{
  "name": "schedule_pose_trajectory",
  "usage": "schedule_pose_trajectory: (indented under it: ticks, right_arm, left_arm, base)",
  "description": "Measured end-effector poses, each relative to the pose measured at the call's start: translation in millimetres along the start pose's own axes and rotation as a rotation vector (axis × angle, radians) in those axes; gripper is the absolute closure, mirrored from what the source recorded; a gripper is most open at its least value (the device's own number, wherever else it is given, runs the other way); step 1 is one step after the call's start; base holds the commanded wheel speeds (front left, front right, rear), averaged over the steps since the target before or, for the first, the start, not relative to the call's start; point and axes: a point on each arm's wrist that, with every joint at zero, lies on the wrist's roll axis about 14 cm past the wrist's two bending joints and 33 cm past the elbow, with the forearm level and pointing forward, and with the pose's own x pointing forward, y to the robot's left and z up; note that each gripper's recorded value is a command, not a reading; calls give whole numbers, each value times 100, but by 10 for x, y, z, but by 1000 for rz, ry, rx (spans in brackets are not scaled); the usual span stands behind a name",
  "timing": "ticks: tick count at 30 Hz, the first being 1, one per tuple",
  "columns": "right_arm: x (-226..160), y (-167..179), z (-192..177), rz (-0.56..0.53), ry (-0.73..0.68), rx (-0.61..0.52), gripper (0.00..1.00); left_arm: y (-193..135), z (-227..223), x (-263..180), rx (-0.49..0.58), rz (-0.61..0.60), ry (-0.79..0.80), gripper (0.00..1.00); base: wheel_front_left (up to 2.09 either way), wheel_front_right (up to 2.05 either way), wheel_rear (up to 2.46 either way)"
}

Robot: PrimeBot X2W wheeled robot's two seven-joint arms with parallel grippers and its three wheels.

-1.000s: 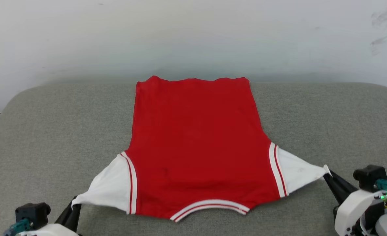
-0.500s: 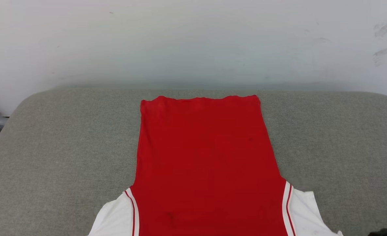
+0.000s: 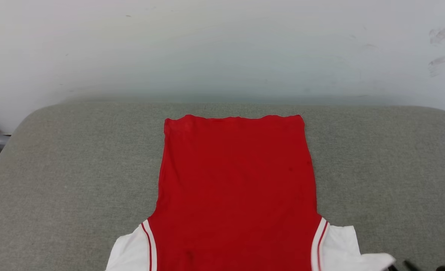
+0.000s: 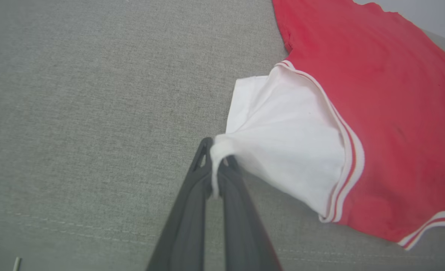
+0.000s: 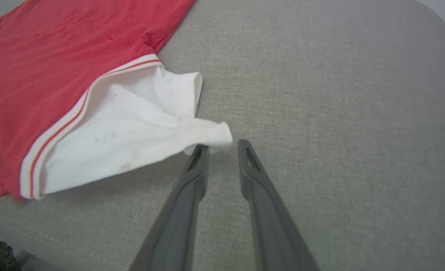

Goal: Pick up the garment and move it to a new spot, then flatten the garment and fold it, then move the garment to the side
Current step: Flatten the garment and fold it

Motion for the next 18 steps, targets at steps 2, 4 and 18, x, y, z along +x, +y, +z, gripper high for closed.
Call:
schedule_pose_trajectory:
  ticks: [2,4,18]
  right_arm:
    - [78,-149,403,-39,-114,-14,0]
    - [121,-244,687,-55,-184,-41,0]
    - [937,-34,2872,51,-459,-212,0]
  left_arm:
    - [-52,66,11,4,-10,-24,100]
    - [-81,101,11,6,-15,-38,100]
    - [-301,466,296,20,-54,-138,100]
  base:
    - [0,0,0]
    - [0,0,0]
    - [0,0,0]
